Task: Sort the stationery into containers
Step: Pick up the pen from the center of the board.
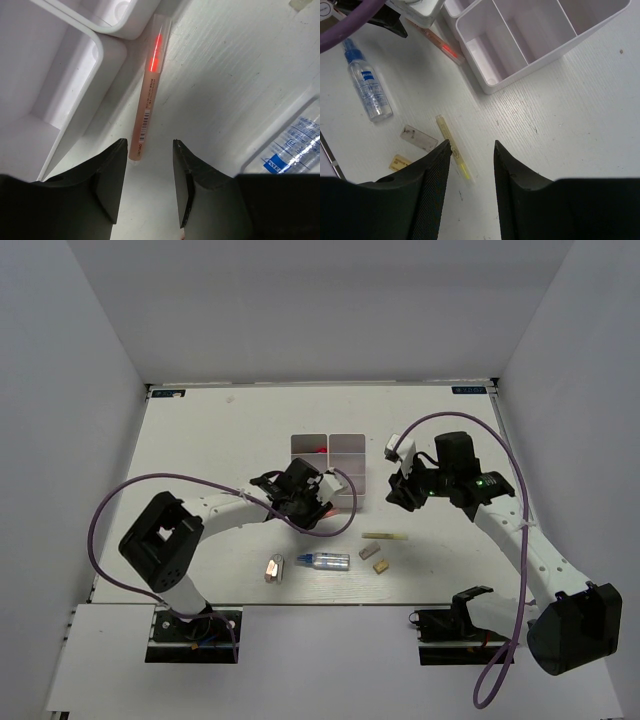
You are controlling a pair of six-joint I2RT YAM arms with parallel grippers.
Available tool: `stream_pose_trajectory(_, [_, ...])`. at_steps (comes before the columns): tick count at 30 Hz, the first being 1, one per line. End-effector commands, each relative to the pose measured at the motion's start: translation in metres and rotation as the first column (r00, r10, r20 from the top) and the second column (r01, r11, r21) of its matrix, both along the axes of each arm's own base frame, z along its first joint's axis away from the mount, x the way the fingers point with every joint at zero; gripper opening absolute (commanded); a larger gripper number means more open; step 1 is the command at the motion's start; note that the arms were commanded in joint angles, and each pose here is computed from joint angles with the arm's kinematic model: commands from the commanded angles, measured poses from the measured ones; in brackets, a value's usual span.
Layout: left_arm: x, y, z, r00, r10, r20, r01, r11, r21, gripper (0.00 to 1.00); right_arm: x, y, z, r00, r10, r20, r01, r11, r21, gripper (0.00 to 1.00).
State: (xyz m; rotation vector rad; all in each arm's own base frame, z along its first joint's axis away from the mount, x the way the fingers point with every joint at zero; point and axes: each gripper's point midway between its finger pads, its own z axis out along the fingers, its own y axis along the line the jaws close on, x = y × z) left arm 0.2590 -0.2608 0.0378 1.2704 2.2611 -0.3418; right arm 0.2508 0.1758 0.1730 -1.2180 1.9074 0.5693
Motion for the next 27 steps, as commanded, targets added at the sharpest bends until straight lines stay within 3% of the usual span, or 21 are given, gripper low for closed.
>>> stream_pose_trajectory(1, [0.004,0.0,-0.001,1.0,-0.008,0.021,0.008,1.0,0.0,0.52,0.001,0.003,0.005,1.0,0.013,0.024,-0.014,0.999,0.03,0.45])
stream_pose_trajectory(23, [0.003,0.012,-0.026,0.999,0.015,-0.04,-0.014,0.999,0.031,0.51,-0.002,0.003,0.006,0.999,0.028,0.019,-0.028,0.999,0.04,0.45])
stream_pose_trajectory(27, [-0.002,0.014,-0.03,0.998,0.017,-0.062,-0.015,0.999,0.034,0.42,-0.002,0.002,0.007,0.999,0.025,0.024,-0.026,0.999,0.041,0.45])
